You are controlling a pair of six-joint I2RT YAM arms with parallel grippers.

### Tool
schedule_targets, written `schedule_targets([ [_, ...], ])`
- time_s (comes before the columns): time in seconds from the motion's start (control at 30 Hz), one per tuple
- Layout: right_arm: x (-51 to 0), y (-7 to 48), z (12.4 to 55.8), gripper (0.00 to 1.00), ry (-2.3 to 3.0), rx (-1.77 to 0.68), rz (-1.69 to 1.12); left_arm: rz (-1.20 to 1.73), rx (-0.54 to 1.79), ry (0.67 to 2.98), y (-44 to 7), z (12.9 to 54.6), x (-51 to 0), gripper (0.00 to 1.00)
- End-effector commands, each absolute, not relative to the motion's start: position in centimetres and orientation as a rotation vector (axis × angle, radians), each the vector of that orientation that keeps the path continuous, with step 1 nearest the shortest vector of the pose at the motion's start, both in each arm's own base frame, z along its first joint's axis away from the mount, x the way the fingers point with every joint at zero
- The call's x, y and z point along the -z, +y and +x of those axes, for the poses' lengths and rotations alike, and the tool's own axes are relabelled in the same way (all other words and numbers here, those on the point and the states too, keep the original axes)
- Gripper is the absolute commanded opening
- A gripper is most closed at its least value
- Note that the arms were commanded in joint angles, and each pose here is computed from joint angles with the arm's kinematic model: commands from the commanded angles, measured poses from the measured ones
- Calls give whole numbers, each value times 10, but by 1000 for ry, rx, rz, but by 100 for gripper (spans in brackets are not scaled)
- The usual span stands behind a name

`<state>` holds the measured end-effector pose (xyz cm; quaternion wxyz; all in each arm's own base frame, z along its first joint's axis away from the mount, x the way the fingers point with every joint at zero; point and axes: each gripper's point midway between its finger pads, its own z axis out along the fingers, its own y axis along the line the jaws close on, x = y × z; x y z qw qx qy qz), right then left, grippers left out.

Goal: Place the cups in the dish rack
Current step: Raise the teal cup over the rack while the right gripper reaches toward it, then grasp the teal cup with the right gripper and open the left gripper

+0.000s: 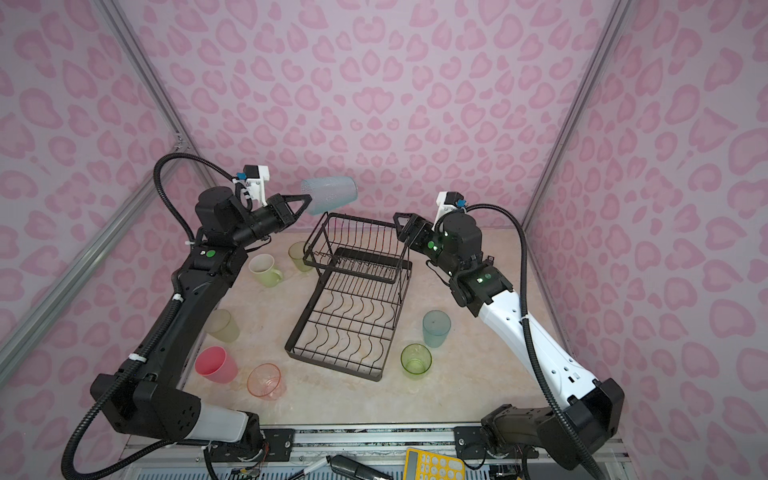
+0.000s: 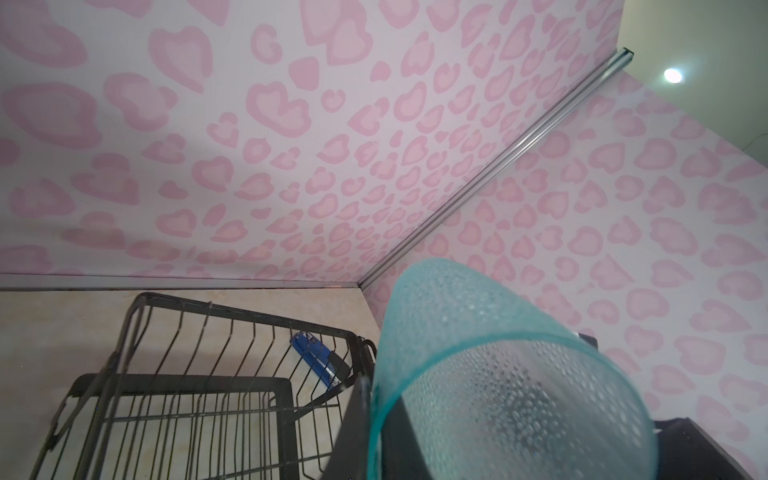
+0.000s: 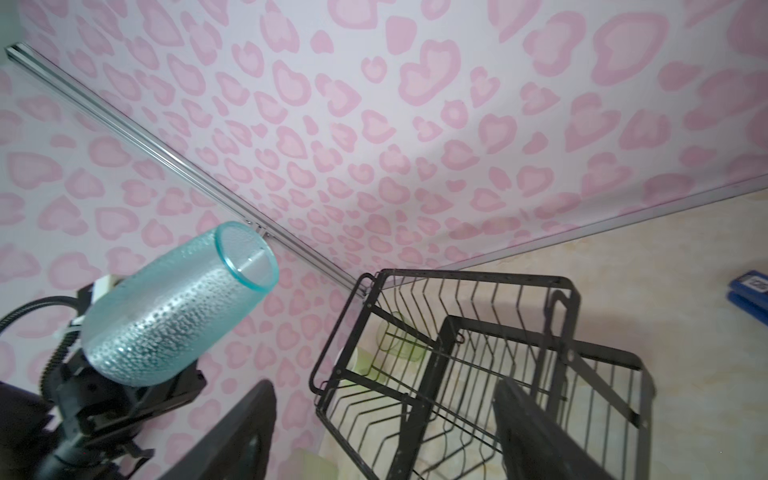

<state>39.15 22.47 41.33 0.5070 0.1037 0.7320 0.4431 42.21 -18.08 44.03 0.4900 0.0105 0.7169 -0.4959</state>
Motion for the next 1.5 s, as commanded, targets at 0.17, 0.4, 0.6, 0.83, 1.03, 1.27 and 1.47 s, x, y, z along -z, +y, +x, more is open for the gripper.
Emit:
schedule_targets([
  [0.17, -452, 240, 411, 81, 1582, -1435, 425, 152, 1310, 1641, -224, 421, -446, 3],
  [0.4, -447, 245, 431, 79, 1500, -1682, 581, 191, 1373, 1636, -255, 418, -434, 3],
  [0.6, -443, 246, 437, 79, 1483, -1748, 646, 223, 1406, 1643, -277, 414, -427, 3],
  [0.83, -437, 241, 438, 79, 1479, -1763, 701, 220, 1417, 1641, -289, 418, -422, 3],
  [1.03, -433, 234, 439, 75, 1480, -1740, 729, 225, 1437, 1636, -299, 423, -420, 3],
  [1.27, -427, 229, 442, 69, 1477, -1714, 754, 221, 1442, 1644, -303, 427, -415, 7],
  [1.47, -424, 224, 445, 60, 1472, -1665, 766, 226, 1429, 1654, -304, 430, -412, 13],
])
